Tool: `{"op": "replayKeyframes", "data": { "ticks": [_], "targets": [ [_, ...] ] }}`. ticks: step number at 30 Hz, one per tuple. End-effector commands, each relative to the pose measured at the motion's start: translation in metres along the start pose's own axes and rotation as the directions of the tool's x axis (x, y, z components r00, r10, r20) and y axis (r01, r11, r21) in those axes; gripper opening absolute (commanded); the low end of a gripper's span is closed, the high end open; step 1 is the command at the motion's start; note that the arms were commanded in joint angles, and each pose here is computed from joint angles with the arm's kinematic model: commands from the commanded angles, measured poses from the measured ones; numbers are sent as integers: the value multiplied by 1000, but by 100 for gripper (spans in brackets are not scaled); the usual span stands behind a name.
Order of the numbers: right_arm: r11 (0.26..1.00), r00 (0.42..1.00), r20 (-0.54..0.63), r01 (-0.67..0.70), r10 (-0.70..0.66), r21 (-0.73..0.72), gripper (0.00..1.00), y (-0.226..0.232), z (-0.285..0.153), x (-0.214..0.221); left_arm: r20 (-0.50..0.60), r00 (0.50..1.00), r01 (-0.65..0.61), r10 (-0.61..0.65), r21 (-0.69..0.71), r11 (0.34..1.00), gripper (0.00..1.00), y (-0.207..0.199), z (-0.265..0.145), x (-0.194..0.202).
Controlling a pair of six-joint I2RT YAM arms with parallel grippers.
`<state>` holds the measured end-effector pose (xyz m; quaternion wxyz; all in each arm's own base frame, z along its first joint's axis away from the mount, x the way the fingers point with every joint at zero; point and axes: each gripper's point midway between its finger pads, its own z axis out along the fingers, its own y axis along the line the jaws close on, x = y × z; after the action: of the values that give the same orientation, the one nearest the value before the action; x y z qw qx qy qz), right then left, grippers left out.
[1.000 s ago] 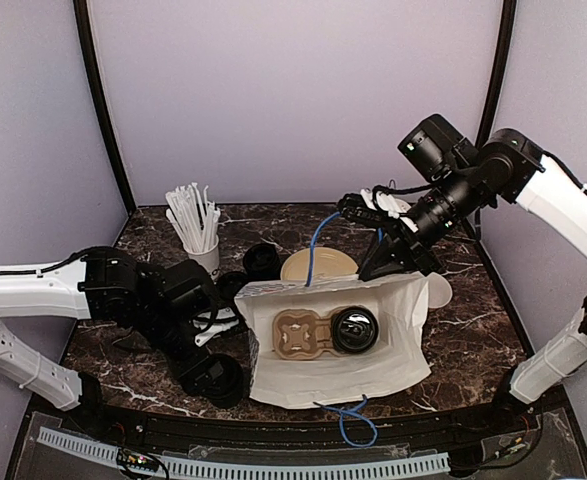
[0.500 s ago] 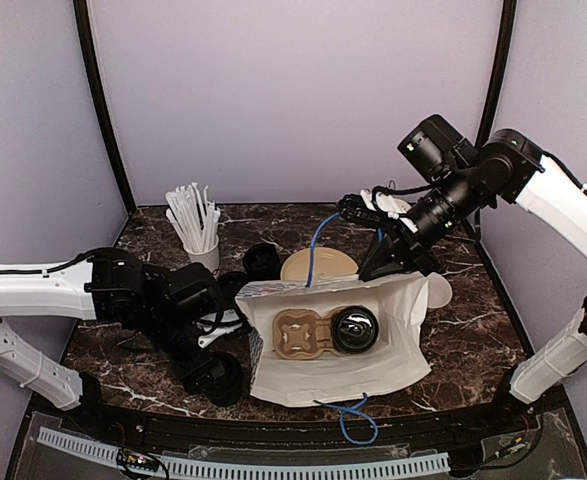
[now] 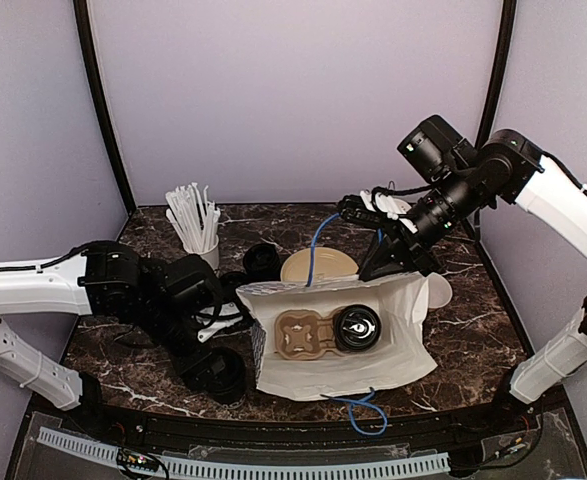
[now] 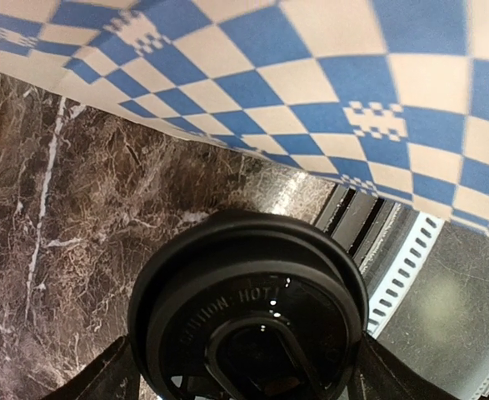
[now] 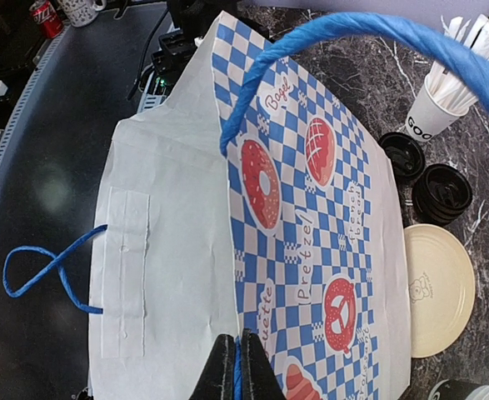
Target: Pack the takeout coffee
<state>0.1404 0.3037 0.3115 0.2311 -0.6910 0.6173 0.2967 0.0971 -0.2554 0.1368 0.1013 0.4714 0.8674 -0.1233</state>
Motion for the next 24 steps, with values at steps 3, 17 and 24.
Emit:
{"op": "replayKeyframes", "data": {
  "ticks": [3,17,24],
  "targets": [
    [1000,1000,6,-5,4,16,0,-4,-1,0,99,995,3,-6,24,1000,67,-7,-41,-12],
    [1000,1000,18,-21,22,-19,0,-6,4,-7,341,936,159,-84,-195,968,57,35,-165,-25],
    [999,999,14,-29,30,-38,0,-7,8,-8,567,824,99,-17,-115,988,52,17,-242,-61]
  ]
}}
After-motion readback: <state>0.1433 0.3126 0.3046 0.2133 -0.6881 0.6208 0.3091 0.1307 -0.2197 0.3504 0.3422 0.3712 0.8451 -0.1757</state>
